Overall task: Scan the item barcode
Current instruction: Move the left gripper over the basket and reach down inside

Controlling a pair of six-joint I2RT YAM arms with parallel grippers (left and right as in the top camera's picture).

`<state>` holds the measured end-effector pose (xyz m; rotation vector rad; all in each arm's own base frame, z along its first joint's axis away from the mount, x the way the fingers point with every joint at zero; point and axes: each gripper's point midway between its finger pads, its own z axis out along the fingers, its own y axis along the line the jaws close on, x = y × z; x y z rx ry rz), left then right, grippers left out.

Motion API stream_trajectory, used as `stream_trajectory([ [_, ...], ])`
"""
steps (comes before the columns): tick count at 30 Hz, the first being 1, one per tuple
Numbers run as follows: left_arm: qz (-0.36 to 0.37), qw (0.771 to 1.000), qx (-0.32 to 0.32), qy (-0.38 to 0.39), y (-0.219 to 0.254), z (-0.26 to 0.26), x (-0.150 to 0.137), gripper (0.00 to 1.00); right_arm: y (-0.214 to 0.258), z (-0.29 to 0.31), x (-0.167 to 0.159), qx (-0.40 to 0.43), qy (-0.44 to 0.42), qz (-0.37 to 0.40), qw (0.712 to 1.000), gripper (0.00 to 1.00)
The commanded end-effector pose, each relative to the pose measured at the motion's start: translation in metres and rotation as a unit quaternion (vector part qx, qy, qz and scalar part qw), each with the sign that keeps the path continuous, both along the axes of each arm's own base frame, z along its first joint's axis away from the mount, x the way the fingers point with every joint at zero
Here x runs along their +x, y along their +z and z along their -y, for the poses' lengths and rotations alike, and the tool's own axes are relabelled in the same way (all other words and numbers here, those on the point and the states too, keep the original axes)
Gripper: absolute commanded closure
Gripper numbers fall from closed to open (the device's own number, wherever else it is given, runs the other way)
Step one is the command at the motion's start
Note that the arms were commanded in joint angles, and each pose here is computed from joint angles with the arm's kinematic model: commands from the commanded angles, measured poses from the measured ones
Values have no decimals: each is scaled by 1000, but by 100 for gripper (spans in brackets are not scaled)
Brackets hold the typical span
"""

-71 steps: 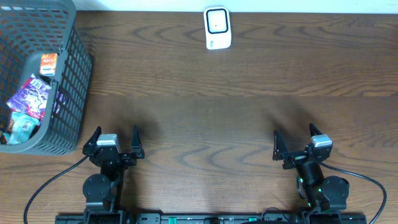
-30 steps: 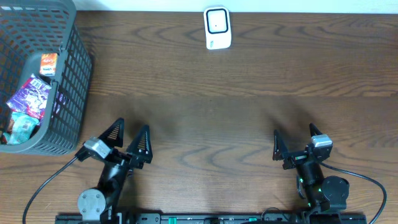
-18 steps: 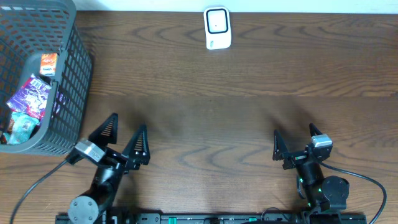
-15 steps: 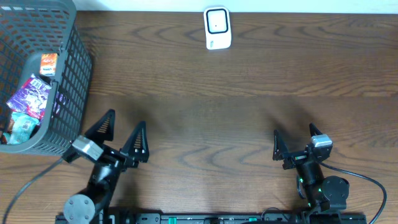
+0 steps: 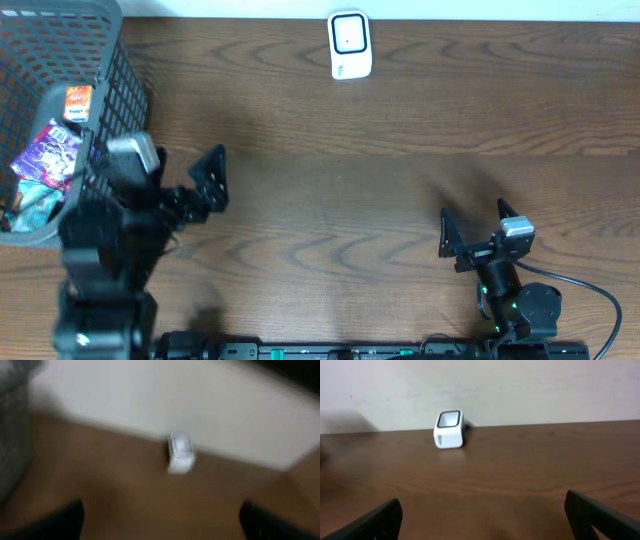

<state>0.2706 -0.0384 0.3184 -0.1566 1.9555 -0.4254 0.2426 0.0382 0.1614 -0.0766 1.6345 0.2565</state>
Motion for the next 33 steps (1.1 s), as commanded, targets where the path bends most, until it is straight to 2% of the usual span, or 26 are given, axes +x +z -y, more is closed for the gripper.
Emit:
stream_trajectory([
  [1, -17, 994, 112, 6, 27, -18, 11, 2, -1, 1, 0, -7, -2, 2, 1000, 1],
  [4, -60, 988, 141, -12, 36, -19, 19, 2, -1, 1, 0, -6, -3, 2, 1000, 1],
  [8, -102, 984, 147, 24, 48, -40, 38, 2, -1, 1, 0, -6, -3, 2, 1000, 1],
  [16, -160, 973, 111, 127, 41, -124, 68, 2, -1, 1, 0, -6, -2, 2, 1000, 1],
  [20, -185, 965, 101, 154, 27, -149, 71, 2, -1, 1, 0, -6, -2, 2, 1000, 1],
  [24, -170, 963, 102, 180, 33, -165, 75, 2, -1, 1, 0, -6, -3, 2, 1000, 1],
  [29, -130, 954, 40, 268, 59, -205, 73, 2, -1, 1, 0, -7, -2, 2, 1000, 1],
  [33, -134, 943, 34, 303, 67, -234, 68, 2, -1, 1, 0, -6, -3, 2, 1000, 1],
])
